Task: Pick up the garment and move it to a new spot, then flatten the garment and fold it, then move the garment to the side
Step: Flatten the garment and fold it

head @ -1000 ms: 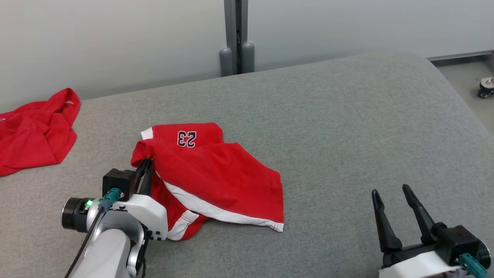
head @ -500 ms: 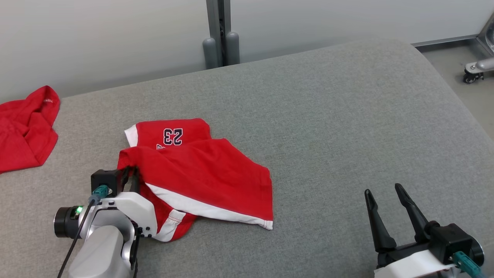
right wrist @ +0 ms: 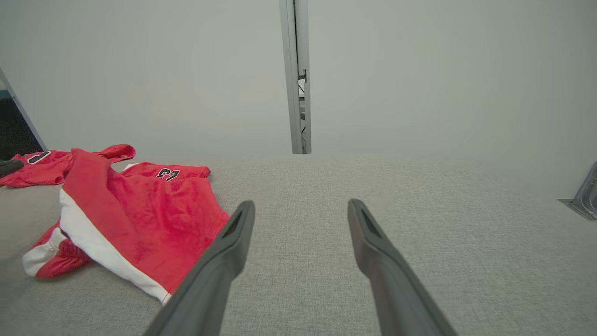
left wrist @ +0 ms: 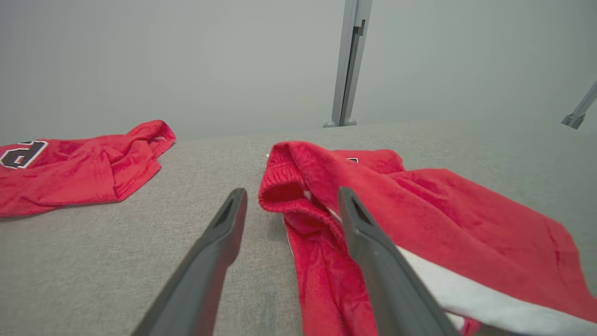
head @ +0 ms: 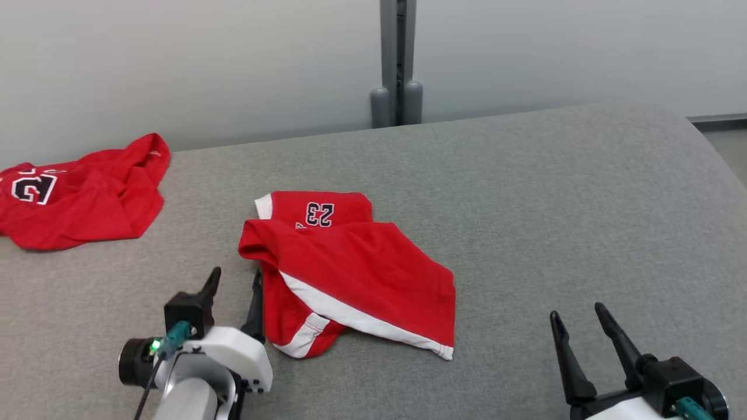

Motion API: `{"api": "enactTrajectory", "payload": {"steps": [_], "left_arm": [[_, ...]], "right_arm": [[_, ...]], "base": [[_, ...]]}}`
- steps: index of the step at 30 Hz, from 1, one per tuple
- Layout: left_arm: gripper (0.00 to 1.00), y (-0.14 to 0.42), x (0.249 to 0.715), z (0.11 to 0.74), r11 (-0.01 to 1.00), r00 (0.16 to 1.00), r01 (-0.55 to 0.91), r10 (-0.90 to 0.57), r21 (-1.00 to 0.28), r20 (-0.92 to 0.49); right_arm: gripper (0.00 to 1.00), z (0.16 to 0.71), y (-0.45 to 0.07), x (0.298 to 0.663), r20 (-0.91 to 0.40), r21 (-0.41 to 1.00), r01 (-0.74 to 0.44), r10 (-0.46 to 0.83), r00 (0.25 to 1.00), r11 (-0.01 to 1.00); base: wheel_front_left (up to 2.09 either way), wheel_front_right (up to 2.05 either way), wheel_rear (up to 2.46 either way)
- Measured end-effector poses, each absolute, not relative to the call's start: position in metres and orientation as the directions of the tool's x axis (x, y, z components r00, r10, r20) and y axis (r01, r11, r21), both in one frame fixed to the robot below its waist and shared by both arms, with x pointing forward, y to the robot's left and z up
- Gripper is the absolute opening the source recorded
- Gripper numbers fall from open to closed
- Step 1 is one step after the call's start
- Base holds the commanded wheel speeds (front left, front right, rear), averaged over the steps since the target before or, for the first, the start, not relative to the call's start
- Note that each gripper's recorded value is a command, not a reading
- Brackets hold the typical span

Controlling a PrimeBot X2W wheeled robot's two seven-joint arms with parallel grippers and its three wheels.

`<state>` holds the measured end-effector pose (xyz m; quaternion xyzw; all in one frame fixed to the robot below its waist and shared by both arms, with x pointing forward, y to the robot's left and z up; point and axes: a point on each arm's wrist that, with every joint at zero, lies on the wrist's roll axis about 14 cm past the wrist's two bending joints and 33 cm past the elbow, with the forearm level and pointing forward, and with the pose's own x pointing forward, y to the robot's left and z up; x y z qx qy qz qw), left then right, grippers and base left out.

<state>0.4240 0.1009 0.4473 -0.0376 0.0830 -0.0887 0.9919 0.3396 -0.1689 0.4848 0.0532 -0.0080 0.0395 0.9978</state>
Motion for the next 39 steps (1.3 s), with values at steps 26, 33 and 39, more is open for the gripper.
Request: {"api": "enactTrajectory", "payload": {"steps": [26, 33, 39], "left_arm": [[1.0, 0.166, 0.329, 0.46, 0.984, 0.996, -0.061, 0.049, -0.166, -0.075], [1.0, 0.174, 0.326, 0.455, 0.982, 0.992, -0.092, 0.078, -0.163, -0.095], [1.0, 0.173, 0.329, 0.454, 0.983, 0.992, -0.091, 0.076, -0.162, -0.097]], "right_arm": [[1.0, 0.387, -0.048, 0.359, -0.328, -0.06, -0.518, 0.474, 0.817, 0.853], [0.3, 0.373, -0.046, 0.366, -0.379, -0.042, -0.523, 0.47, 0.797, 0.852], [0.0, 0.391, -0.055, 0.384, -0.311, 0.066, -0.424, 0.422, 0.851, 0.903]], "base": [[0.0, 0.0, 0.0], [0.0, 0.0, 0.0], [0.0, 0.0, 0.0]]}}
